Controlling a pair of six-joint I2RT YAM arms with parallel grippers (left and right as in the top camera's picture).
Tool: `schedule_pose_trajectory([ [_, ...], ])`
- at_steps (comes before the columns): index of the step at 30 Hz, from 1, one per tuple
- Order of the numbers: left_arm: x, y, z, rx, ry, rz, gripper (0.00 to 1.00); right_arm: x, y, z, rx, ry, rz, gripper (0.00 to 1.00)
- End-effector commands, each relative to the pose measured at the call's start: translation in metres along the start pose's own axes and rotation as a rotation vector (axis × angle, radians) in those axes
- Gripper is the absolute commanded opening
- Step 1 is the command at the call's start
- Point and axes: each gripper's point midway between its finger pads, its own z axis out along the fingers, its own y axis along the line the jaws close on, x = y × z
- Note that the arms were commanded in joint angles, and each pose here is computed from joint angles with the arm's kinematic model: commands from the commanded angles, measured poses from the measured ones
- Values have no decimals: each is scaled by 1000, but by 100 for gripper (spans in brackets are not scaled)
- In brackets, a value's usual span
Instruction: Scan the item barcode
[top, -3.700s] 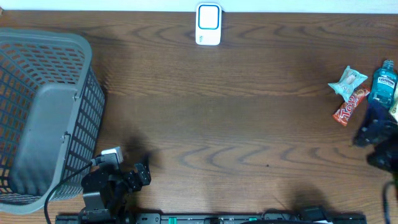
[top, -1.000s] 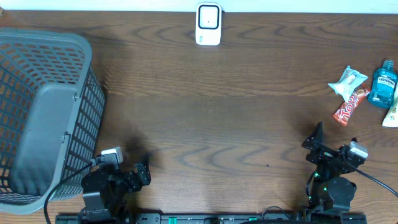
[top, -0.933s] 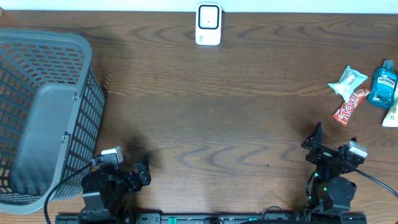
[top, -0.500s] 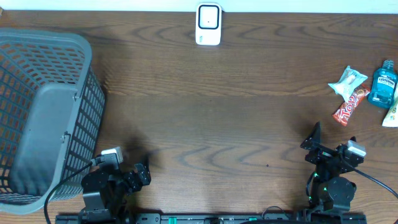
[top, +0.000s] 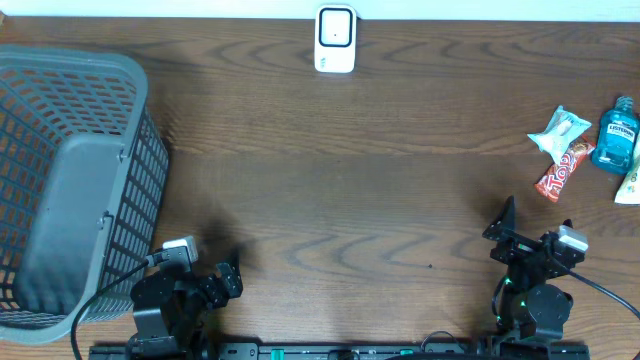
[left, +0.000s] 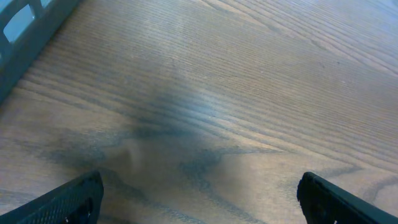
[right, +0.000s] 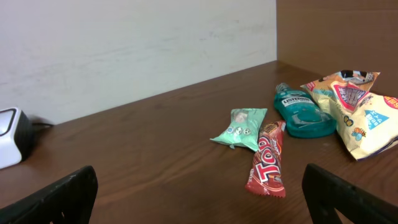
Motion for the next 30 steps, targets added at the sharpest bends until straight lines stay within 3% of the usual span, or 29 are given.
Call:
schedule_pose_trajectory([
  [1, 17, 10, 1, -44, 62, 3, 98, 1, -1, 0, 1, 0, -14, 99],
  [4, 2, 9, 1, -46, 0, 32, 98, 1, -1, 0, 1, 1, -14, 99],
  [13, -116, -28, -24, 61, -532, 143, 98, 1, -1, 0, 1, 1, -14, 99],
  [17, -135, -26, -27, 38, -670, 191, 98, 1, -1, 0, 1, 2, -15, 99],
  [25, -134, -24, -21, -20, -704, 372, 98, 1, -1, 0, 1, 2, -15, 99],
  [30, -117, -15, -4, -38, -638, 376, 98, 1, -1, 0, 1, 1, -14, 99],
])
